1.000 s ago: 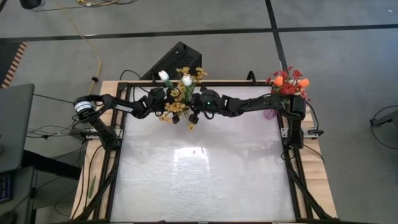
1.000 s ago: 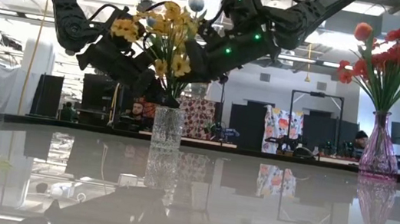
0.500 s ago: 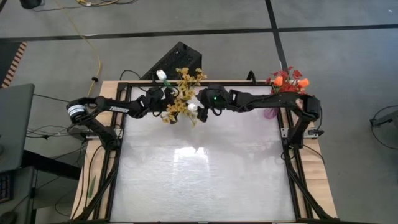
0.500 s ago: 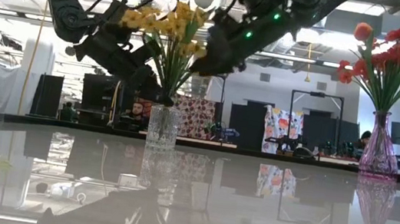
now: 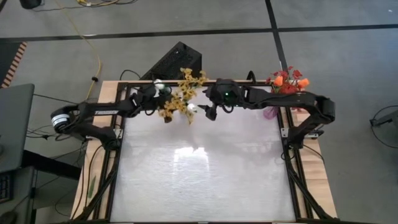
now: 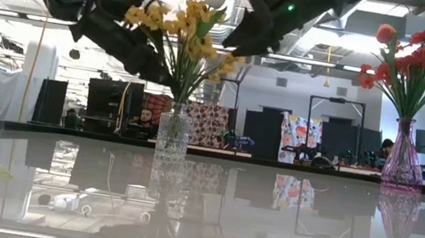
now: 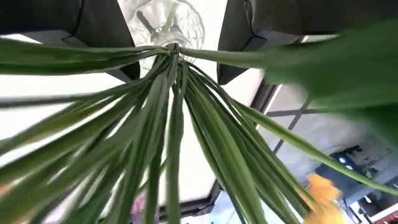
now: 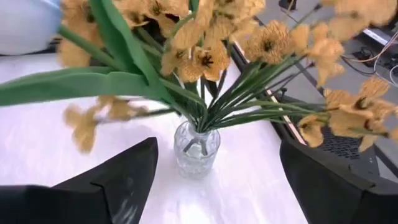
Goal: Sort flowers into vase by color
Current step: Return to Home Position
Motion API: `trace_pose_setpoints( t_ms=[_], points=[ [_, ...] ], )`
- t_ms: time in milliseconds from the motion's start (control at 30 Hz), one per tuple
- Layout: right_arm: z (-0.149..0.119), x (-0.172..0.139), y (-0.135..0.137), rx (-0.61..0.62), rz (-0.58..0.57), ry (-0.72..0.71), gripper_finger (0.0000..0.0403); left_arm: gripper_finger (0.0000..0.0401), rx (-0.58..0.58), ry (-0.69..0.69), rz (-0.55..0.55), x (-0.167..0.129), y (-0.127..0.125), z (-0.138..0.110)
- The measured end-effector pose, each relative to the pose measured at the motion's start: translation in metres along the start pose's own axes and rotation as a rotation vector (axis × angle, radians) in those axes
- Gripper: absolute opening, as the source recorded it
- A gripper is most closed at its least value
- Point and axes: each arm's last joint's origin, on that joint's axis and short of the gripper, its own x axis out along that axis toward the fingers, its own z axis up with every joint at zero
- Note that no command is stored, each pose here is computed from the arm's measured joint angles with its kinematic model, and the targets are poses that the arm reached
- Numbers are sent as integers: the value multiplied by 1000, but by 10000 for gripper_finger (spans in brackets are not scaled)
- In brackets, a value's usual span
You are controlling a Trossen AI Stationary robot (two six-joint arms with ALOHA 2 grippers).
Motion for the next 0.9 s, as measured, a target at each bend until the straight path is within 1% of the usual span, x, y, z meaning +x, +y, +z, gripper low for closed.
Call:
trace_pose_setpoints(
  t_ms=[200, 367, 500, 667, 800, 900],
  points=[
    [2, -12, -1, 0, 1, 10, 361, 203, 11, 33, -15, -19, -2, 8],
    [3, -17, -2, -1, 2, 20, 361, 203, -2, 104, -40, -32, -5, 6],
    [1, -17, -2, -4, 4, 39, 361, 203, 21, 127, -45, -39, -7, 7],
    [-1, -17, -1, -5, 27, 57, 361, 203, 47, 129, 17, -53, -5, 14],
    [-3, -18, -1, -7, 30, 80, 361, 203, 46, 177, 60, -70, -7, 16],
    [-6, -18, 0, 0, 32, 116, 361, 203, -5, 212, 125, -85, -8, 17]
  ],
)
